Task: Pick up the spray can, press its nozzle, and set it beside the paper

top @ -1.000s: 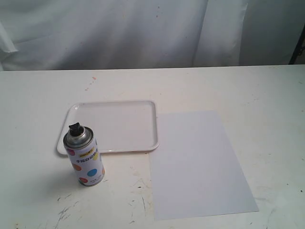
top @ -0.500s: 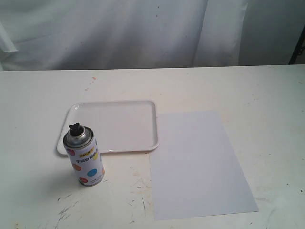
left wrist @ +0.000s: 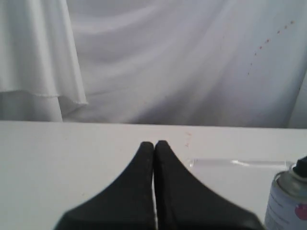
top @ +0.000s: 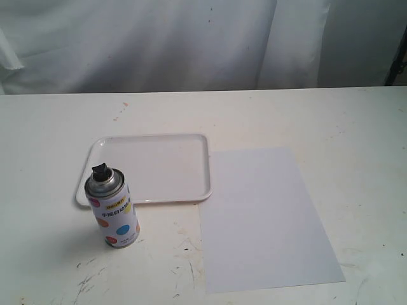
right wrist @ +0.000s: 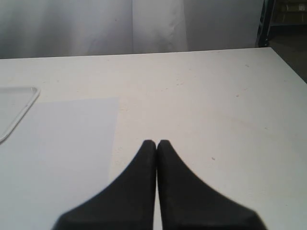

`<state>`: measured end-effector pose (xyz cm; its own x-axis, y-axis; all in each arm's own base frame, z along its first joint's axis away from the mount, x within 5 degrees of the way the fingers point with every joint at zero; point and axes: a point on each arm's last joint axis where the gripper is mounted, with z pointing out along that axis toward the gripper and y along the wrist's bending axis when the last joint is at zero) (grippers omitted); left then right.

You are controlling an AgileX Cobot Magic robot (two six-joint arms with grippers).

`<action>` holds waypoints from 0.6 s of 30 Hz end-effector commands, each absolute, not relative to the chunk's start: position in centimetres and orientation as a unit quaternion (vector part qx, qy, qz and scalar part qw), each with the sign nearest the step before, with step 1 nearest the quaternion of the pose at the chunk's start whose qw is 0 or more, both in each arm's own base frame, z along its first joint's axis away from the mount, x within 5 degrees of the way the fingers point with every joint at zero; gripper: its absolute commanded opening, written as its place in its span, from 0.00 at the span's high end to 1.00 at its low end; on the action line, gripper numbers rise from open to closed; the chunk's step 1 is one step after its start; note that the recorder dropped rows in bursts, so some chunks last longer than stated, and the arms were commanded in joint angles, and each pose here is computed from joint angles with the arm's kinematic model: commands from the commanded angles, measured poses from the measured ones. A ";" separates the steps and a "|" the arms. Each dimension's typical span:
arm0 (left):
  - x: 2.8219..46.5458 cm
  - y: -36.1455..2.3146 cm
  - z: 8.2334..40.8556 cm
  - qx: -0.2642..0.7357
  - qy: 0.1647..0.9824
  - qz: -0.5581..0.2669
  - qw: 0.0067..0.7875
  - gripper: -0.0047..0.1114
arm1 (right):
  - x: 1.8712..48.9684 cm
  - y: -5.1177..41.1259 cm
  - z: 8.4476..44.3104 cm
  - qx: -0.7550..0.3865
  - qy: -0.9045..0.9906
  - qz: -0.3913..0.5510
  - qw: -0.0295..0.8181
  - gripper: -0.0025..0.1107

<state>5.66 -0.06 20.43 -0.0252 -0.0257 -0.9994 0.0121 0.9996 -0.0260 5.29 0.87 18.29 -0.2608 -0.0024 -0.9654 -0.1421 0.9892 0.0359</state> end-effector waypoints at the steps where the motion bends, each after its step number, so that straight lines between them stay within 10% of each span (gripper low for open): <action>1: 5.6 -0.1 21.2 -0.003 0.682 -0.014 0.731 0.96 | 5.3 0.8 18.2 -0.042 0.791 0.056 0.608 0.98; 18: 4.6 -0.1 25.9 -0.005 0.578 -0.024 0.816 0.96 | 5.3 0.8 18.2 -0.042 0.791 0.056 0.608 0.98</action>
